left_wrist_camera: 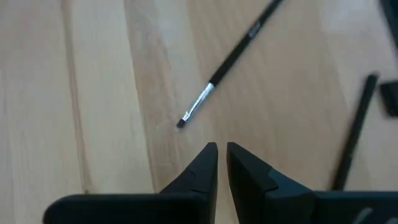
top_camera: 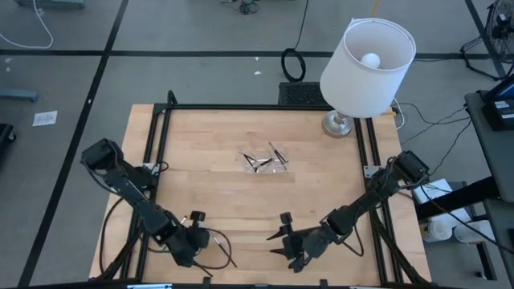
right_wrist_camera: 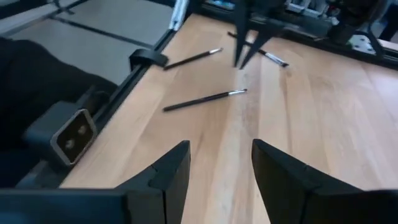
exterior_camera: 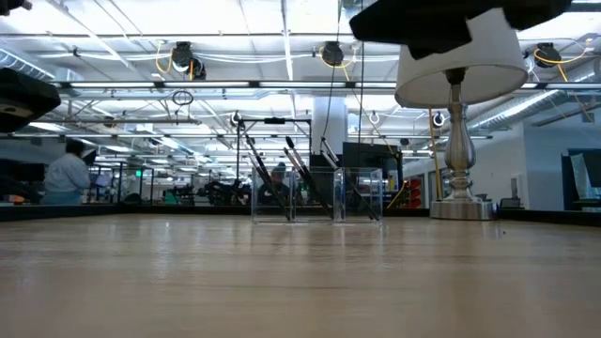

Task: Pick & Place Makeup Supplies
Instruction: Put the makeup brush into the transparent organizer

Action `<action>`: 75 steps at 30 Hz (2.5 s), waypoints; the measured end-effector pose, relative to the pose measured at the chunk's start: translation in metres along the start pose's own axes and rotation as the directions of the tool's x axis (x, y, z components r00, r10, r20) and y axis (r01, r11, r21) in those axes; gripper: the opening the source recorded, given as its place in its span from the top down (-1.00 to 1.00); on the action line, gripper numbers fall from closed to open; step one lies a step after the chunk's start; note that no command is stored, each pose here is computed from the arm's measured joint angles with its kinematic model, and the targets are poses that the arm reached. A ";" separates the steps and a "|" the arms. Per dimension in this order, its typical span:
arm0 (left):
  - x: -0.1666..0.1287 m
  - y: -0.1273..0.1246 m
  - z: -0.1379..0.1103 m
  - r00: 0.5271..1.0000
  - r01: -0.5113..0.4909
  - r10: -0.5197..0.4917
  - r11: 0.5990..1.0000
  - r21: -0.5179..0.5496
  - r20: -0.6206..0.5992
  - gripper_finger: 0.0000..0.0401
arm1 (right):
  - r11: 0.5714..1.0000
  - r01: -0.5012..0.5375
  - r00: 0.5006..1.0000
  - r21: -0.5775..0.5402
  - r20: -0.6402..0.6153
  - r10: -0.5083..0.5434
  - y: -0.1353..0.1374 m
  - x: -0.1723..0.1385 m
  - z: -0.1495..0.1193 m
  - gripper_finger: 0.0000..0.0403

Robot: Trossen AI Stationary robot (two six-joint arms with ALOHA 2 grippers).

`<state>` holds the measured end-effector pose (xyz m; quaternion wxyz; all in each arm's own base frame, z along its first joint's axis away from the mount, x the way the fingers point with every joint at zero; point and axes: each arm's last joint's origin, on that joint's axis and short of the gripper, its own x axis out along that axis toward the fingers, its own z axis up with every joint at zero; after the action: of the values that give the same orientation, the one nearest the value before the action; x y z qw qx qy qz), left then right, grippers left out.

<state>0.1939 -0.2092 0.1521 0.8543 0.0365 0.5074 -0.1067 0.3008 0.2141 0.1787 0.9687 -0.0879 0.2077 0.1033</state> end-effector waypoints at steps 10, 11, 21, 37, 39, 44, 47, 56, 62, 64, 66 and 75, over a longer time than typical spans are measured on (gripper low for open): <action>0.012 -0.001 0.006 0.997 -0.069 0.072 0.984 0.164 -0.007 0.34 | 0.999 0.011 0.999 0.038 0.036 -0.012 -0.007 0.002 -0.002 0.21; 0.013 -0.001 0.007 0.997 -0.079 0.078 0.979 0.186 0.010 0.28 | 0.999 0.012 0.999 0.037 0.039 -0.013 -0.008 0.002 -0.001 0.21; 0.012 -0.007 0.022 0.988 -0.072 0.012 0.919 0.387 0.156 0.00 | 0.999 0.020 0.999 0.049 0.040 -0.022 -0.012 0.004 -0.001 0.21; 0.045 -0.005 0.028 0.990 0.013 -0.078 0.877 0.481 0.114 -0.01 | 0.999 0.020 0.999 0.047 0.031 -0.021 -0.012 0.004 -0.002 0.21; 0.049 -0.005 0.031 0.991 0.009 -0.073 0.866 0.499 0.110 -0.01 | 0.999 0.020 0.999 0.046 0.029 -0.022 -0.012 0.004 -0.002 0.21; 0.060 0.000 0.042 0.992 0.030 -0.088 0.860 0.510 0.090 -0.01 | 0.999 0.020 0.999 0.043 0.028 -0.022 -0.012 0.004 -0.002 0.21; 0.069 0.007 0.045 0.993 0.055 -0.098 0.874 0.483 0.064 0.01 | 0.999 0.021 0.999 0.041 0.024 -0.022 -0.012 0.004 -0.002 0.21; 0.082 0.024 0.049 0.987 0.145 -0.163 0.909 0.390 0.012 0.54 | 0.999 0.022 1.000 0.040 0.015 -0.022 -0.012 0.004 -0.003 0.21; 0.085 0.038 0.057 0.989 0.112 -0.139 0.934 0.340 0.055 0.94 | 0.999 0.022 1.000 0.039 0.014 -0.022 -0.012 0.004 -0.003 0.21; 0.086 0.048 0.063 0.992 0.045 -0.080 0.950 0.309 0.101 0.92 | 0.999 0.022 1.000 0.039 0.014 -0.023 -0.012 0.004 -0.003 0.21; 0.088 0.057 0.067 0.991 -0.001 -0.036 0.960 0.280 0.127 0.88 | 0.999 0.023 1.000 0.037 0.014 -0.024 -0.013 0.004 -0.003 0.21; 0.092 0.110 0.086 0.977 -0.065 0.042 0.992 0.104 0.209 0.94 | 0.999 0.026 1.000 0.023 0.005 -0.026 -0.013 0.004 -0.004 0.21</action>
<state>0.3339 -0.1298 0.1082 0.9015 0.0863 0.4083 -0.1146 0.3059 0.2016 0.1746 0.9715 -0.0792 0.2049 0.0887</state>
